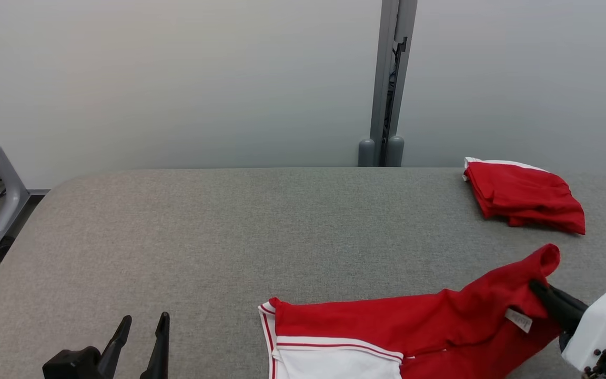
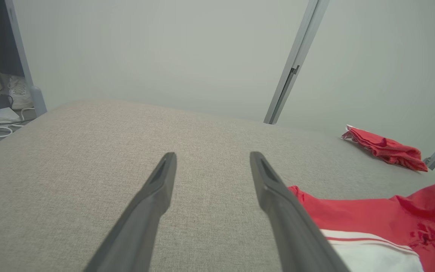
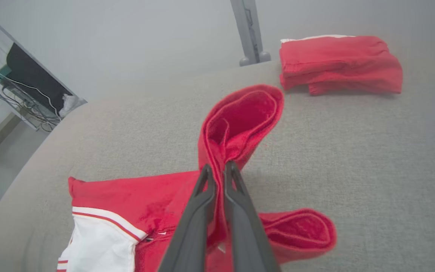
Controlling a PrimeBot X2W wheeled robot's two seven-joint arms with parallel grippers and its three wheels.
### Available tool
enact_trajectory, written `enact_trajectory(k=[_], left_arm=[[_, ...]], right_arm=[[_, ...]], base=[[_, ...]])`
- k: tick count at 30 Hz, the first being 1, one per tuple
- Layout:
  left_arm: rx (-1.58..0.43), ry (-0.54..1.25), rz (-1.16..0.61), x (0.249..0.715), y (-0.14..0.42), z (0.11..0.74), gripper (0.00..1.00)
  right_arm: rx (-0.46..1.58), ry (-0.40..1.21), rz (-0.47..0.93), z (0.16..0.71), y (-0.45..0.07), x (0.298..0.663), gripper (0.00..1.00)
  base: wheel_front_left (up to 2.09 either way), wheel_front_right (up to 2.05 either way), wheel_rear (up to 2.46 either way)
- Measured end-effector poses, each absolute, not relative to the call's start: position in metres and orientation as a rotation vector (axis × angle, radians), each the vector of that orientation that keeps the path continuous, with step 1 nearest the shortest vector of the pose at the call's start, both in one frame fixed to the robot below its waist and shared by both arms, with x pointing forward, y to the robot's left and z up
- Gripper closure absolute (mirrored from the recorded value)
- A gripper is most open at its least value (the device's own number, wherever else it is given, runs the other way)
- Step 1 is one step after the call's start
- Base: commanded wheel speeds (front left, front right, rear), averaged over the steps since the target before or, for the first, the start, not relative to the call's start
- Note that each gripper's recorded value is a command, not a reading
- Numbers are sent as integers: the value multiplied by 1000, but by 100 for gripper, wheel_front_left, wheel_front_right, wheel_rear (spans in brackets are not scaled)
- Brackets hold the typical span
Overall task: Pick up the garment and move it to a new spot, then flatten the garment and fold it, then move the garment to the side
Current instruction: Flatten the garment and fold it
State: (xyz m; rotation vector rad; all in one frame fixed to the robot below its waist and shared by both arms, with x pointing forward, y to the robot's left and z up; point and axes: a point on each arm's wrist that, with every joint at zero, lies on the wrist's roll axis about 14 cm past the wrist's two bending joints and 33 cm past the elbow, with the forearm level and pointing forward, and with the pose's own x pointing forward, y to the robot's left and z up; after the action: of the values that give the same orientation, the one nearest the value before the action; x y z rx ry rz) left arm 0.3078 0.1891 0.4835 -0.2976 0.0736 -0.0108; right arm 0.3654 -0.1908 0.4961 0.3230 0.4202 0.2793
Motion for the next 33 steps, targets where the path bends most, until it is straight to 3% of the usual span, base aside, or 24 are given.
enact_trajectory(k=[13, 33], left_arm=[[-321, 79, 94, 288, 218, 476, 0], [-331, 75, 261, 245, 263, 470, 0]], right_arm=[[637, 506, 684, 525, -35, 318, 100], [686, 776, 817, 463, 73, 317, 100]], base=[[0, 0, 0], [0, 0, 0]])
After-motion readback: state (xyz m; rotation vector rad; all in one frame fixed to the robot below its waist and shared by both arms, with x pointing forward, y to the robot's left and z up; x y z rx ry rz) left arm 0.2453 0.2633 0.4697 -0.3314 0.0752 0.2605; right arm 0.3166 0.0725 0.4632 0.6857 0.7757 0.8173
